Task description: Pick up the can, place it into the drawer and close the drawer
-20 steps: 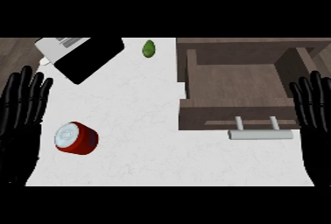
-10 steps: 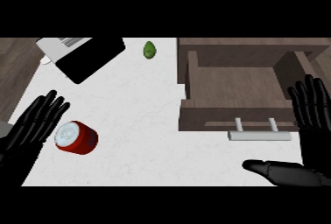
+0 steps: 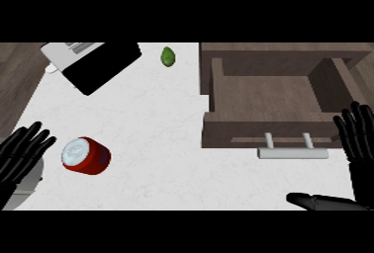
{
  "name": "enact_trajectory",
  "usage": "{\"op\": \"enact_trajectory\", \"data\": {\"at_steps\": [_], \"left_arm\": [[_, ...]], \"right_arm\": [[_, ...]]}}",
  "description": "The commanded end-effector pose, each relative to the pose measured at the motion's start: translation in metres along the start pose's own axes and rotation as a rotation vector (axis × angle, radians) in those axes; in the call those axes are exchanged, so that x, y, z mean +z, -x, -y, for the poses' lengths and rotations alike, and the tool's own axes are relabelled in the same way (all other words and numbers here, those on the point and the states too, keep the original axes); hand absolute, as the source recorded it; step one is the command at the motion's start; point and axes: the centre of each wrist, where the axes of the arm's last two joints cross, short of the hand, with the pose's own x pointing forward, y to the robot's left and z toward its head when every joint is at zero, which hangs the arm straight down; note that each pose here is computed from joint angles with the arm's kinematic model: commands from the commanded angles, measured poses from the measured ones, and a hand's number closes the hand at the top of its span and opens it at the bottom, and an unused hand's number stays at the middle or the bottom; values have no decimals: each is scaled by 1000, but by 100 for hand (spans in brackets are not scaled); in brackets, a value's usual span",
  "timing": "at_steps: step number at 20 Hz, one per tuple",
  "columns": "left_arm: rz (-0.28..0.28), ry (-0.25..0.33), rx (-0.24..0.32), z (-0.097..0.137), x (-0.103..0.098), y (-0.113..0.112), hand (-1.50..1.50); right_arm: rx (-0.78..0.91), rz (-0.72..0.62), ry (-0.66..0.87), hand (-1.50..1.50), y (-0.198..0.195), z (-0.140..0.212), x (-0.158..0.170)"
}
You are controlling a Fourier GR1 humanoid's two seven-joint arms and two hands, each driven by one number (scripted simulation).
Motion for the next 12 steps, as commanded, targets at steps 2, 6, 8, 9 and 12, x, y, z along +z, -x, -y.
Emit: {"op": "enact_trajectory", "data": {"at_steps": [2, 6, 8, 9, 12], "left_arm": [[-33, -20, 30, -5, 21, -19, -150], [-54, -68, 55, -28, -3, 8, -150], [-60, -68, 40, -41, 12, -4, -150], [-63, -73, 44, -13, -5, 2, -150], [-81, -83, 35, -28, 8, 5, -150]], "right_arm": [[13, -15, -1, -150, -6, 18, 7], [5, 11, -1, -150, 4, 29, 11], [2, 12, 4, -150, -5, 19, 11], [3, -6, 10, -150, 4, 32, -3], [22, -10, -7, -150, 6, 32, 20]]}}
